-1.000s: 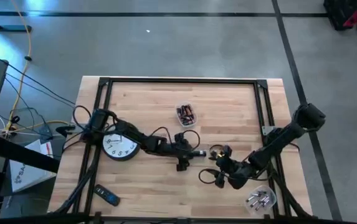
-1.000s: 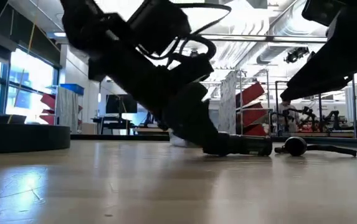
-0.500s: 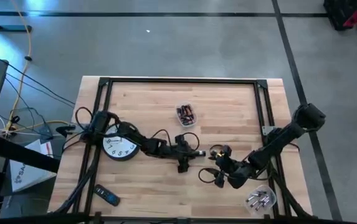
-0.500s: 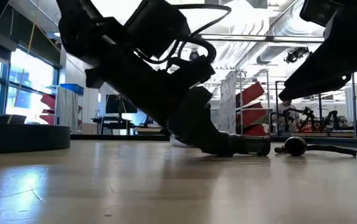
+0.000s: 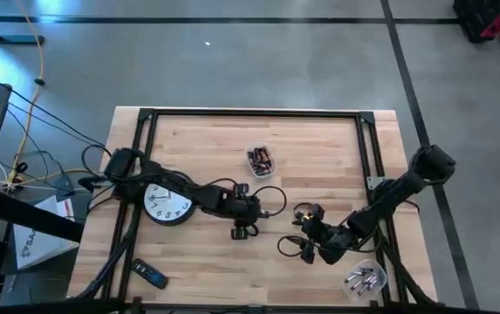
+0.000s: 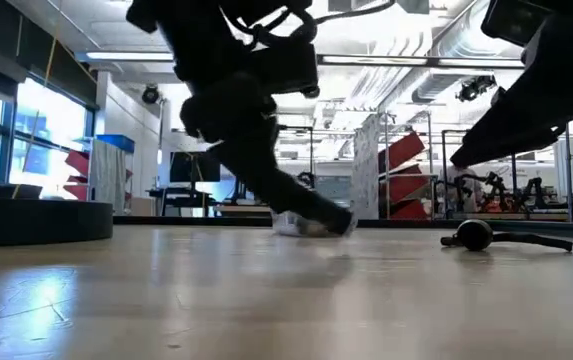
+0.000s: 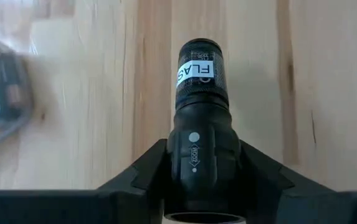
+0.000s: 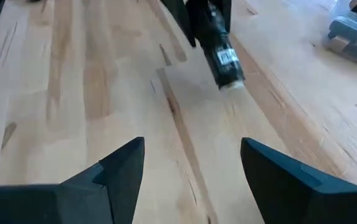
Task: Insert battery
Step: Remove the battery holder of the flashlight
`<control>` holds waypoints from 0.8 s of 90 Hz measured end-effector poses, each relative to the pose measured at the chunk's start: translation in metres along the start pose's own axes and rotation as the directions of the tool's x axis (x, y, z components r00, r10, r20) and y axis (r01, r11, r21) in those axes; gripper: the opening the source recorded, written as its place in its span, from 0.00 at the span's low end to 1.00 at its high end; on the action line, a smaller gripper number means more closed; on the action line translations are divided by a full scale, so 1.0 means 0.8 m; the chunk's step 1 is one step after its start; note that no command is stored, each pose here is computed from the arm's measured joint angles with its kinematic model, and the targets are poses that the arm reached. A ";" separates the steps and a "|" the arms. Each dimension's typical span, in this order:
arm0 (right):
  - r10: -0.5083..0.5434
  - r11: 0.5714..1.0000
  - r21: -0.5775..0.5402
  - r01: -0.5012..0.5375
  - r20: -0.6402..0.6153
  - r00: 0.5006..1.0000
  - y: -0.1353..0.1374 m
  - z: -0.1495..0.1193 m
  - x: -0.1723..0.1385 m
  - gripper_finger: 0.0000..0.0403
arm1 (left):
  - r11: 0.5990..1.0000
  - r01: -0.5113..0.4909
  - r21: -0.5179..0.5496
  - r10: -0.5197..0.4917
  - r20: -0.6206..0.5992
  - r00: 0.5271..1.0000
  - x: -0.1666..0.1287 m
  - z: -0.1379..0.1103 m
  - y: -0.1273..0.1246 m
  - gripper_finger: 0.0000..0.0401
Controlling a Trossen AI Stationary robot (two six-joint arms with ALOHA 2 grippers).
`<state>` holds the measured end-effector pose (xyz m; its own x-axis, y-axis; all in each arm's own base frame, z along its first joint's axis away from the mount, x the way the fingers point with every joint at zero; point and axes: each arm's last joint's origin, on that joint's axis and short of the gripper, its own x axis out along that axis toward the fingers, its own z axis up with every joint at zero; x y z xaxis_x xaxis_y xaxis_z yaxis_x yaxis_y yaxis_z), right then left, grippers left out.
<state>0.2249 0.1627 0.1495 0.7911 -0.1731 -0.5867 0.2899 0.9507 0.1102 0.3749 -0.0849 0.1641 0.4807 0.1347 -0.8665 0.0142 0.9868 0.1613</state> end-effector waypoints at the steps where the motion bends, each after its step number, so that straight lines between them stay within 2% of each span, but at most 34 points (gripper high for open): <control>1: 0.000 1.000 -0.001 0.000 -0.002 1.000 0.000 0.000 0.000 0.58 | 1.000 0.002 0.001 -0.002 -0.001 1.000 0.000 0.000 0.000 0.31; 20: 0.002 1.000 0.003 -0.002 -0.007 1.000 0.000 0.000 0.000 0.58 | 1.000 0.015 0.020 -0.015 -0.006 1.000 -0.007 -0.003 -0.015 0.32; 37: -0.013 1.000 0.009 0.013 -0.027 1.000 -0.003 -0.003 0.000 0.58 | 0.999 -0.031 0.021 0.031 -0.031 0.999 -0.030 -0.009 -0.023 0.31; 55: -0.009 1.000 0.005 0.009 -0.036 0.999 -0.003 -0.003 -0.001 0.58 | 1.000 0.000 0.031 0.002 -0.066 0.998 -0.041 -0.015 -0.028 0.32; 64: 0.049 0.998 0.035 -0.045 -0.108 0.993 -0.002 0.001 -0.007 0.58 | 0.999 -0.033 0.034 0.037 -0.121 0.992 -0.042 -0.022 -0.026 0.32; 72: 0.091 0.994 0.071 -0.078 -0.198 0.976 0.005 0.012 -0.021 0.58 | 0.995 -0.094 0.027 0.097 -0.122 0.988 -0.038 -0.026 -0.020 0.32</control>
<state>0.2179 0.1669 0.1671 0.6917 -0.0316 -0.7215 0.2649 0.9405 0.2128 0.3419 -0.1026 0.1780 0.3695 0.2397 -0.8978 -0.0075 0.9669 0.2550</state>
